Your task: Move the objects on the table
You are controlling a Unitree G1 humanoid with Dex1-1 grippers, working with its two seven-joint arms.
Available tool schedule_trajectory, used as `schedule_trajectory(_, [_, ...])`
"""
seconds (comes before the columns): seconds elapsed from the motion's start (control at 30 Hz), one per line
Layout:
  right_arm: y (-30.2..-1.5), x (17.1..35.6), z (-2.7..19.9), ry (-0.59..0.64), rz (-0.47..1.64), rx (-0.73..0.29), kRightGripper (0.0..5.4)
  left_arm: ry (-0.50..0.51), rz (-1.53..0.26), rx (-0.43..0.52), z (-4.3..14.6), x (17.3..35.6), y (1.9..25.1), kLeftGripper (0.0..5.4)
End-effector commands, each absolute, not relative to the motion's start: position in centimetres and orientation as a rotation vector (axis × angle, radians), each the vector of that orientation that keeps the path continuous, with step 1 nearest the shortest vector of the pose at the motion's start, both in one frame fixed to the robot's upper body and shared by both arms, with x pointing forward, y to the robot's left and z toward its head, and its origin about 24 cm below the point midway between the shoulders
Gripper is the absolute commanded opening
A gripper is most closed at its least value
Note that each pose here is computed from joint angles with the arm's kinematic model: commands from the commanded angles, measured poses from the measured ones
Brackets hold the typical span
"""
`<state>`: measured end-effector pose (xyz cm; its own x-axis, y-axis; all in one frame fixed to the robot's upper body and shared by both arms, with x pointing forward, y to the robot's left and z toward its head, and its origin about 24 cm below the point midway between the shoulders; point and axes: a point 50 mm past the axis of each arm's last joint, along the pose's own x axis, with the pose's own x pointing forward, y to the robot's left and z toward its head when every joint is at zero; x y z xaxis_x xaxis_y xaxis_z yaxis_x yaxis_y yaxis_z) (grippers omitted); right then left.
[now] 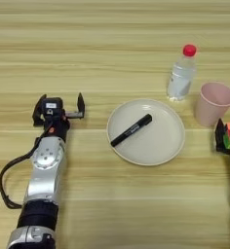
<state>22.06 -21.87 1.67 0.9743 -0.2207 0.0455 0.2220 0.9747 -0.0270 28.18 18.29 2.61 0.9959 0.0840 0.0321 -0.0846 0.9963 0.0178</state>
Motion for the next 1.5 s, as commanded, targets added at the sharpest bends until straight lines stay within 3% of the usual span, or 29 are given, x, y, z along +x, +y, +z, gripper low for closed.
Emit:
schedule_trajectory(0.03, [-22.2, 21.8, 1.6, -0.028, -0.24, -0.033, 5.38, -0.049, 0.078, 0.025, 3.0, 28.5, 18.3, 5.4])
schedule_trajectory(0.83, [-20.3, 21.0, 4.4, -0.104, -0.126, -0.047, 5.38, -0.048, 0.078, 0.022, 2.9, 28.6, 18.1, 5.4])
schedule_trajectory(1.5, [-19.9, 22.1, 4.9, -0.134, -0.11, -0.035, 5.38, -0.052, 0.079, 0.021, 2.9, 28.5, 18.1, 5.4])
